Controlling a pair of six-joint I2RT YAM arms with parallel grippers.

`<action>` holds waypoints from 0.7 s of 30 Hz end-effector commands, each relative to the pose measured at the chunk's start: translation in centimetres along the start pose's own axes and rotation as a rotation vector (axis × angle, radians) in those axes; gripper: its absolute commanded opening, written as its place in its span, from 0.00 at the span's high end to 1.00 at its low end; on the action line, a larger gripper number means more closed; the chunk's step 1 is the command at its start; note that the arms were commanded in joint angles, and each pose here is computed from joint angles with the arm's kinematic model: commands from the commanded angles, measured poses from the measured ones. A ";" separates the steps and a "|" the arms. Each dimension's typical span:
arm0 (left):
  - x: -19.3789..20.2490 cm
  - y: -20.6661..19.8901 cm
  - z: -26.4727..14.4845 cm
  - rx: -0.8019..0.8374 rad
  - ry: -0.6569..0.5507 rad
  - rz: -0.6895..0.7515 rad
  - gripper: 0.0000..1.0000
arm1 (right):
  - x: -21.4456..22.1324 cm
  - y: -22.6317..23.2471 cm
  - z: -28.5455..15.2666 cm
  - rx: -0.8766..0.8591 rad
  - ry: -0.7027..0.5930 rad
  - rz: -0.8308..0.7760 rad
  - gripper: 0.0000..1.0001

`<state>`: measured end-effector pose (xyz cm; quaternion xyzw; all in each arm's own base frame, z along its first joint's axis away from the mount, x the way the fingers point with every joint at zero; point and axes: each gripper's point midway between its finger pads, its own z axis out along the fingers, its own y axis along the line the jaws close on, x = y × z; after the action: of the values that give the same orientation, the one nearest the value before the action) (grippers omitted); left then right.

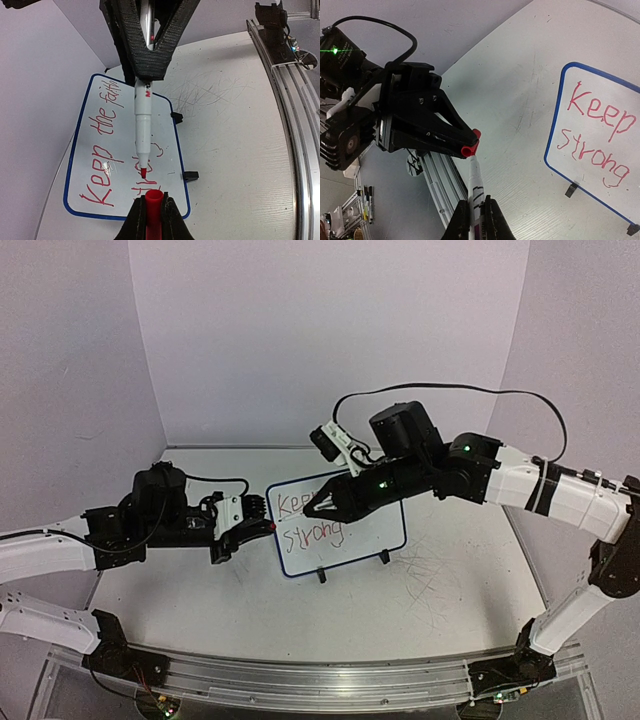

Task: Write a sentence on the whiteboard
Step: Insert the whiteboard marker without the cap into the pen cap.

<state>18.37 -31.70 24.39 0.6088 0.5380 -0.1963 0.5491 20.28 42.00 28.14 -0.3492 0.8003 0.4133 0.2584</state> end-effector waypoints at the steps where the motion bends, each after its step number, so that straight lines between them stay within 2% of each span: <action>1: -1.2 0.8 -0.4 -0.031 -0.009 0.044 1.00 | -0.9 1.4 -0.1 -0.030 -0.008 -0.036 1.00; 21: -0.9 0.5 0.2 -0.020 0.019 0.045 1.00 | -0.6 1.5 1.8 -0.024 0.025 -0.039 1.00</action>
<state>18.26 -31.63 23.41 0.6198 0.5429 -0.1781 0.5379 19.76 43.41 26.48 -0.3636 0.8069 0.4019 0.2348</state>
